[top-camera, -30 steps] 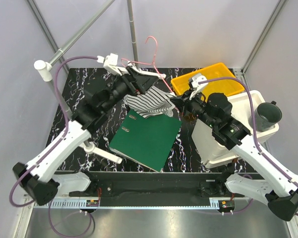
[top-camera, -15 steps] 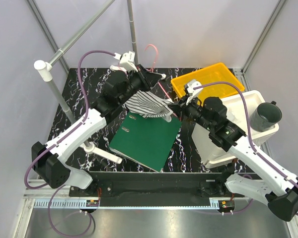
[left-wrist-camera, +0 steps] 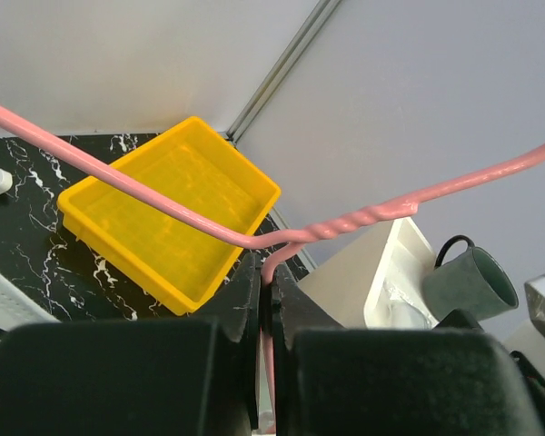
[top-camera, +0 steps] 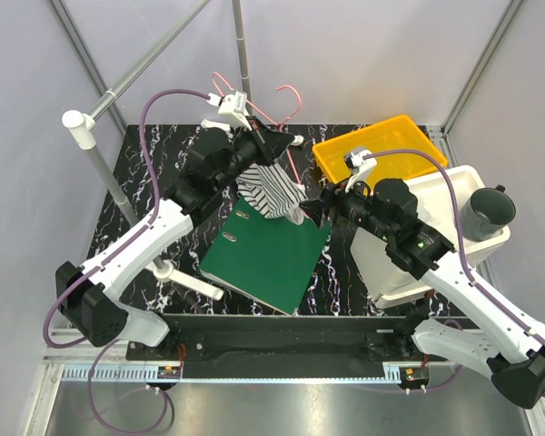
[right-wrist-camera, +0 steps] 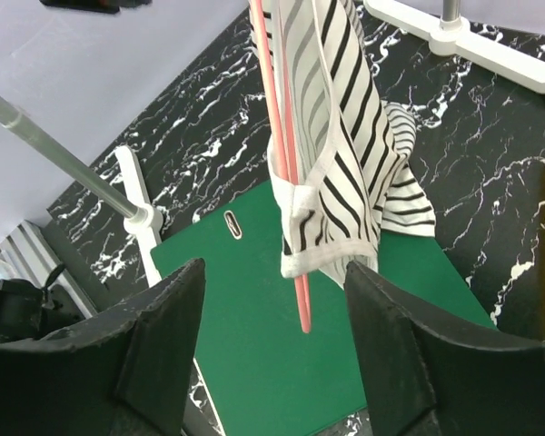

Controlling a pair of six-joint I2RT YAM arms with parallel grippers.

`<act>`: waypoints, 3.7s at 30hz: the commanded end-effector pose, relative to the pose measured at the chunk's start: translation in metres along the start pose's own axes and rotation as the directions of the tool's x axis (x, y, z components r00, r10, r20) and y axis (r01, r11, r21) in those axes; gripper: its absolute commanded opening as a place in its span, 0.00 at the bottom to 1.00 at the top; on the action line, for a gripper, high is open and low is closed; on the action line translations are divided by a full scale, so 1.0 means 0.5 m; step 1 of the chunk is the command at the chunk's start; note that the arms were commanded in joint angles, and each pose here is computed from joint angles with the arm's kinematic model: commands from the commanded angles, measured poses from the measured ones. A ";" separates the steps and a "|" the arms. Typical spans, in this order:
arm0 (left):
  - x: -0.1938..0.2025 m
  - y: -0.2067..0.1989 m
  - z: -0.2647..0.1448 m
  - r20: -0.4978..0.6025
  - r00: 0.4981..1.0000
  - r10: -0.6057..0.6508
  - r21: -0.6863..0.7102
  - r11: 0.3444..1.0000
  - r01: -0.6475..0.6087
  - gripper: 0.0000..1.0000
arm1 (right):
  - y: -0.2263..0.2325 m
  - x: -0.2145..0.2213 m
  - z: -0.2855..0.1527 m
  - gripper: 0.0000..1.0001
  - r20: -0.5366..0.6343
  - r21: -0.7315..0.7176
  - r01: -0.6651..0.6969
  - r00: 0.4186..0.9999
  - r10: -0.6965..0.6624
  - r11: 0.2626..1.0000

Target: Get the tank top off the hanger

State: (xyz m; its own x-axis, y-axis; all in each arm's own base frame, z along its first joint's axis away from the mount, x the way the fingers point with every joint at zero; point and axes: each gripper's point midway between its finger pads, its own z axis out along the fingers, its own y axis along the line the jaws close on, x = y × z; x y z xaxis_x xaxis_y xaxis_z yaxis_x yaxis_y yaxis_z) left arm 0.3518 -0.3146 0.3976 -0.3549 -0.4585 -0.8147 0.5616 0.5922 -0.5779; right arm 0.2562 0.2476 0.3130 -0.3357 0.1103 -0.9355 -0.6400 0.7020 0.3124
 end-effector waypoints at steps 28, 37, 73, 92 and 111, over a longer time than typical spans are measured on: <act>-0.069 -0.067 -0.031 0.110 0.992 0.056 0.100 0.993 -0.067 0.00 | -0.006 -0.046 0.032 0.00 0.035 0.035 0.002 0.999 -0.003 0.999; -0.096 -0.045 -0.050 0.151 0.981 0.123 0.016 0.992 -0.127 0.00 | 0.021 0.053 -0.045 0.00 -0.052 -0.055 -0.088 0.995 0.085 0.995; -0.088 -0.109 -0.064 0.134 0.988 0.082 0.172 0.980 -0.105 0.00 | 0.025 -0.082 0.044 0.41 0.032 -0.023 -0.002 0.999 0.003 1.000; -0.078 -0.098 -0.050 0.121 0.989 0.088 0.157 0.982 -0.107 0.00 | 0.022 -0.098 0.052 0.00 0.057 -0.016 0.014 0.998 -0.013 1.000; -0.126 -0.049 -0.089 0.322 0.947 -0.003 0.060 0.998 -0.018 0.00 | 0.011 0.135 -0.035 0.00 -0.152 -0.079 -0.071 0.987 0.059 0.994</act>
State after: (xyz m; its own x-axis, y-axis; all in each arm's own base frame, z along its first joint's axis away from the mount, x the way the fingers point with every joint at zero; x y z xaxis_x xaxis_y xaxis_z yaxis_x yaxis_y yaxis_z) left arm 0.3359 -0.2972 0.4017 -0.2543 -0.4822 -0.8383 0.5806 0.6171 -0.5311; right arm 0.2256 0.2423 0.2697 -0.4363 0.0621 -0.8976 -0.6545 0.6627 0.3640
